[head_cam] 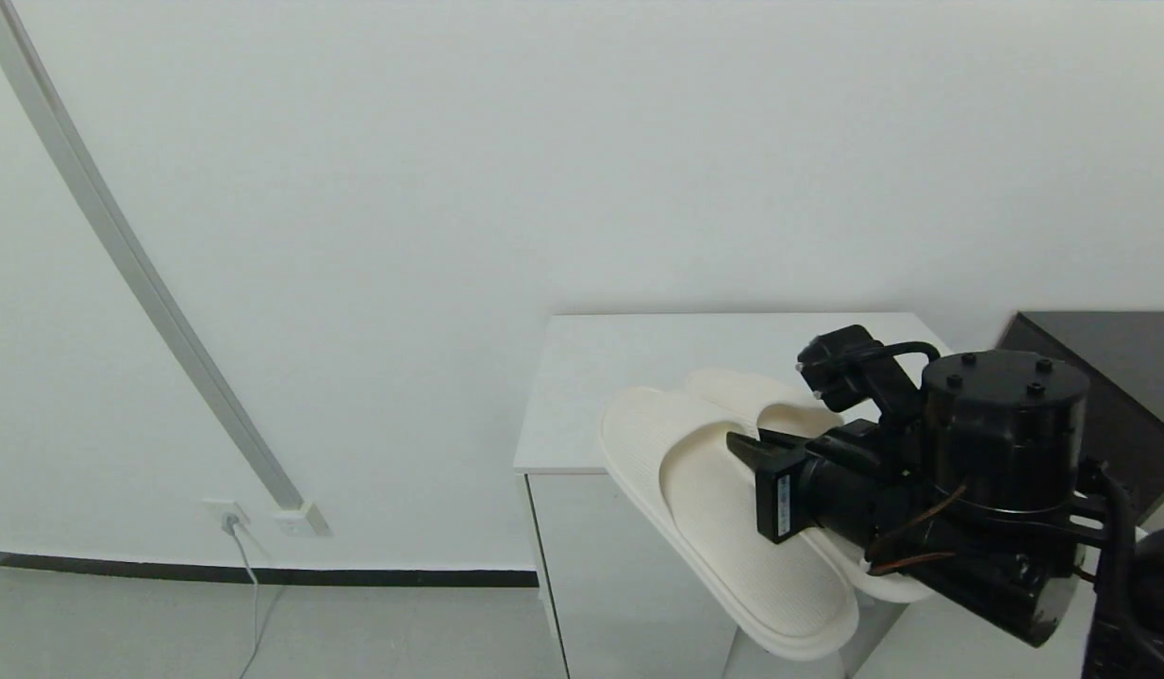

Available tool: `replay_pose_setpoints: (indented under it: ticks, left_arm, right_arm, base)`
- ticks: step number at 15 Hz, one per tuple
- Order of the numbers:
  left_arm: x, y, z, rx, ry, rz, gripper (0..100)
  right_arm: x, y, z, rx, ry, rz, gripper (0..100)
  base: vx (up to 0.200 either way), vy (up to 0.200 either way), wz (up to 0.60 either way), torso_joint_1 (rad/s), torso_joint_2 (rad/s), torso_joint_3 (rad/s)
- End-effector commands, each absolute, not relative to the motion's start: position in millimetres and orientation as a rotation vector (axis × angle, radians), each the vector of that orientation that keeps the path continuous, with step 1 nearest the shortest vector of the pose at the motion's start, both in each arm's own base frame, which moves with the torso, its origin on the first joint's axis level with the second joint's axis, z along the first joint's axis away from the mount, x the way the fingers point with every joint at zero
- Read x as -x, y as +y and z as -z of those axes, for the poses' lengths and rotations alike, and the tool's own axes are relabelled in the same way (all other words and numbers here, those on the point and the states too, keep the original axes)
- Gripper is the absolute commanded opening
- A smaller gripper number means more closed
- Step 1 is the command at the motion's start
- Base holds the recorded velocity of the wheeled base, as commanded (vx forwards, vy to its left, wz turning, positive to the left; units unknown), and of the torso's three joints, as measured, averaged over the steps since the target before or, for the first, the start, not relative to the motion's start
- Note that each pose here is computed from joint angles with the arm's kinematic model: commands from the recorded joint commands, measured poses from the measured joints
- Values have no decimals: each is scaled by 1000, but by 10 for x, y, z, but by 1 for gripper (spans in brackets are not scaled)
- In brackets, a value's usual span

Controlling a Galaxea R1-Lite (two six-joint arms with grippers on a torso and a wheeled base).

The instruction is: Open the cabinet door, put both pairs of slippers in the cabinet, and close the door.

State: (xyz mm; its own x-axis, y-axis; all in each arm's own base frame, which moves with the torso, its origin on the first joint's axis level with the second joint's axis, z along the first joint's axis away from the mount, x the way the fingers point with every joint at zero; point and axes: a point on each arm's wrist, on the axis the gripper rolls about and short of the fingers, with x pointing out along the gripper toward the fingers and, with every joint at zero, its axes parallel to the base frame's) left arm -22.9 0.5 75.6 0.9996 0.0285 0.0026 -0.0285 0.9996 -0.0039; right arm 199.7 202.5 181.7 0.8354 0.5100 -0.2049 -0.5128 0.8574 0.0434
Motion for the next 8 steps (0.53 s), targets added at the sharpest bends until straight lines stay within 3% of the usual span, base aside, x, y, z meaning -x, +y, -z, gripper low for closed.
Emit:
replay_pose_setpoints:
  ticks: [1, 4, 8]
  left_arm:
    - [228, 6, -756, 5, -2, -28, 0]
    - [228, 5, -756, 5, -2, -29, 0]
    - [228, 4, -756, 5, -2, -26, 0]
  right_arm:
    - [-1910, 1989, -1854, 9, 202, -553, 0]
    - [-1914, 2006, -1826, 14, 210, -555, 0]
    - [-1929, 2023, -1792, 20, 220, -555, 0]
  base:
    - [0, 0, 0, 0, 0, 0]
    - [0, 0, 0, 0, 0, 0]
    - [-200, 0, 0, 11, 7, 4]
